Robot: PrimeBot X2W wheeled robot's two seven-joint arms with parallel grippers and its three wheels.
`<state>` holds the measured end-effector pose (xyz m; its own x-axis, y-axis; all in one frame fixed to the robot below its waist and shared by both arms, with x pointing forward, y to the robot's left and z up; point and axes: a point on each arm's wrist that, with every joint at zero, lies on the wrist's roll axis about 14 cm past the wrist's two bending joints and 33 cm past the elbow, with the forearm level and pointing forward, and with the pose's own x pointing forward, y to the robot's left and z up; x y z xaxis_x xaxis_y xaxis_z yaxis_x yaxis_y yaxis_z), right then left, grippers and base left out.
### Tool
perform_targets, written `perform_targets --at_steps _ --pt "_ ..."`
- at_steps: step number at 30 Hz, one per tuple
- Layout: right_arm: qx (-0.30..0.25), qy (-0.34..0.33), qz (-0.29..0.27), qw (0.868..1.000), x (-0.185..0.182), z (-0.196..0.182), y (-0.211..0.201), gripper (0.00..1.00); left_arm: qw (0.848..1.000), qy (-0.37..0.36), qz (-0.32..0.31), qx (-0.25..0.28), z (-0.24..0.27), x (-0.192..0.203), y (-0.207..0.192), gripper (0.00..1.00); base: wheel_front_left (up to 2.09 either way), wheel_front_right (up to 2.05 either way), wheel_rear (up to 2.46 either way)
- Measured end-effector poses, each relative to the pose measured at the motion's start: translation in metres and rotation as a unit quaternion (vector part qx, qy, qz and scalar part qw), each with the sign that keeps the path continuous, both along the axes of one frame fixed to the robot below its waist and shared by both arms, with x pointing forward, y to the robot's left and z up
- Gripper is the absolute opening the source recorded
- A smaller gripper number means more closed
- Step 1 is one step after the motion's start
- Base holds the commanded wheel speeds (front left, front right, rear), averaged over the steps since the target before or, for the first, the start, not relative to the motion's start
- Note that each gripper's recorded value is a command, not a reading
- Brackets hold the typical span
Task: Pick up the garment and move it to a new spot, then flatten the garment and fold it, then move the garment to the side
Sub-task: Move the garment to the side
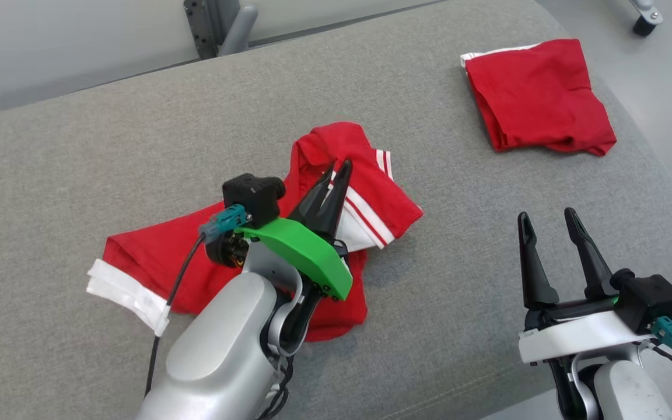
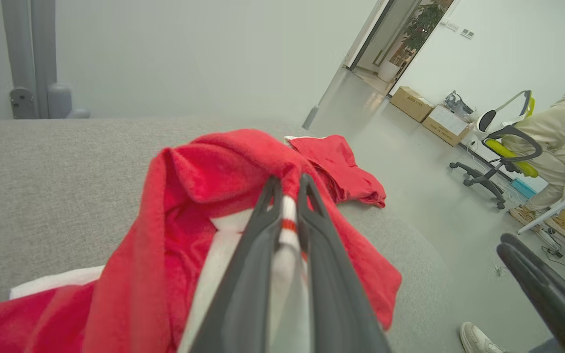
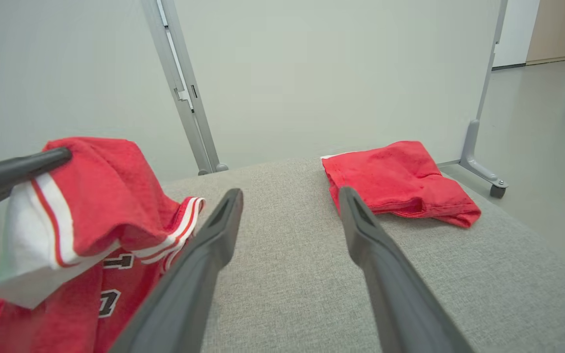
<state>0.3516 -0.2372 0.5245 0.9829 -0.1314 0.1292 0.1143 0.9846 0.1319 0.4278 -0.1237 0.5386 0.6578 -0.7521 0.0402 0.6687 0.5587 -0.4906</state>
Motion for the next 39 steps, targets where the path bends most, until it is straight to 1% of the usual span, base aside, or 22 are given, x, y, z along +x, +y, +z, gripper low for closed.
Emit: perform_targets --at_steps 3,4,7,8,9,13,17,19,20,23,26,29,32,35,39 --pt "-0.001 0.012 -0.007 1.000 0.000 -0.007 -0.004 1.00 0.999 0.037 -0.018 0.011 -0.032 -0.005 -0.009 0.00 0.00 0.00 0.00" --pt "0.000 0.015 -0.007 1.000 0.001 -0.009 -0.005 1.00 0.998 0.056 -0.019 0.010 -0.042 -0.005 -0.010 0.21 0.00 0.00 0.00" --pt "0.002 0.025 -0.006 1.000 0.003 -0.016 -0.003 1.00 0.994 0.105 -0.032 0.010 -0.066 -0.014 -0.014 0.42 0.00 0.00 0.00" --pt "0.003 0.029 -0.003 1.000 0.004 -0.018 -0.002 1.00 0.993 0.118 -0.028 -0.002 -0.067 -0.011 -0.015 0.57 0.00 0.00 0.00" --pt "0.003 0.030 -0.001 1.000 0.005 -0.019 0.000 1.00 0.992 0.127 -0.024 -0.011 -0.066 -0.010 -0.014 1.00 0.00 0.00 0.00" --pt "0.006 0.028 0.010 1.000 0.009 -0.019 0.006 1.00 0.989 0.137 -0.012 -0.047 -0.053 -0.007 -0.012 1.00 0.00 0.00 0.00" --pt "0.008 0.024 0.016 1.000 0.006 -0.016 0.011 1.00 0.989 0.122 -0.005 -0.086 -0.026 -0.007 -0.011 1.00 0.00 0.00 0.00" --pt "0.007 0.023 0.017 1.000 0.002 -0.016 0.011 1.00 0.989 0.110 -0.001 -0.098 -0.015 -0.011 -0.007 1.00 0.00 0.00 0.00" --pt "0.008 0.022 0.016 1.000 0.000 -0.016 0.012 1.00 0.990 0.099 0.000 -0.096 -0.012 -0.014 -0.003 1.00 0.00 0.00 0.00" --pt "0.004 0.018 0.013 1.000 -0.007 -0.013 0.010 1.00 0.994 0.070 0.024 -0.076 -0.011 -0.017 0.020 1.00 0.00 0.00 0.00" --pt "-0.002 0.013 0.011 1.000 -0.010 -0.010 0.008 1.00 0.995 0.032 0.081 -0.050 -0.008 -0.012 0.058 1.00 0.00 0.00 0.00" --pt "-0.009 0.008 0.014 1.000 -0.011 -0.006 0.010 1.00 0.991 -0.005 0.133 -0.013 -0.008 -0.017 0.093 1.00 0.00 0.00 0.00" --pt "-0.017 0.005 0.021 1.000 -0.011 -0.004 0.013 1.00 0.981 -0.025 0.191 0.026 -0.015 -0.022 0.130 1.00 0.00 0.00 0.00" --pt "-0.024 0.003 0.033 0.999 -0.009 -0.003 0.021 1.00 0.970 -0.029 0.234 0.054 -0.025 -0.033 0.161 1.00 0.00 0.00 0.00" --pt "-0.031 0.000 0.054 0.998 -0.006 -0.002 0.033 1.00 0.950 -0.041 0.293 0.101 -0.036 -0.045 0.209 1.00 0.00 0.00 0.00"
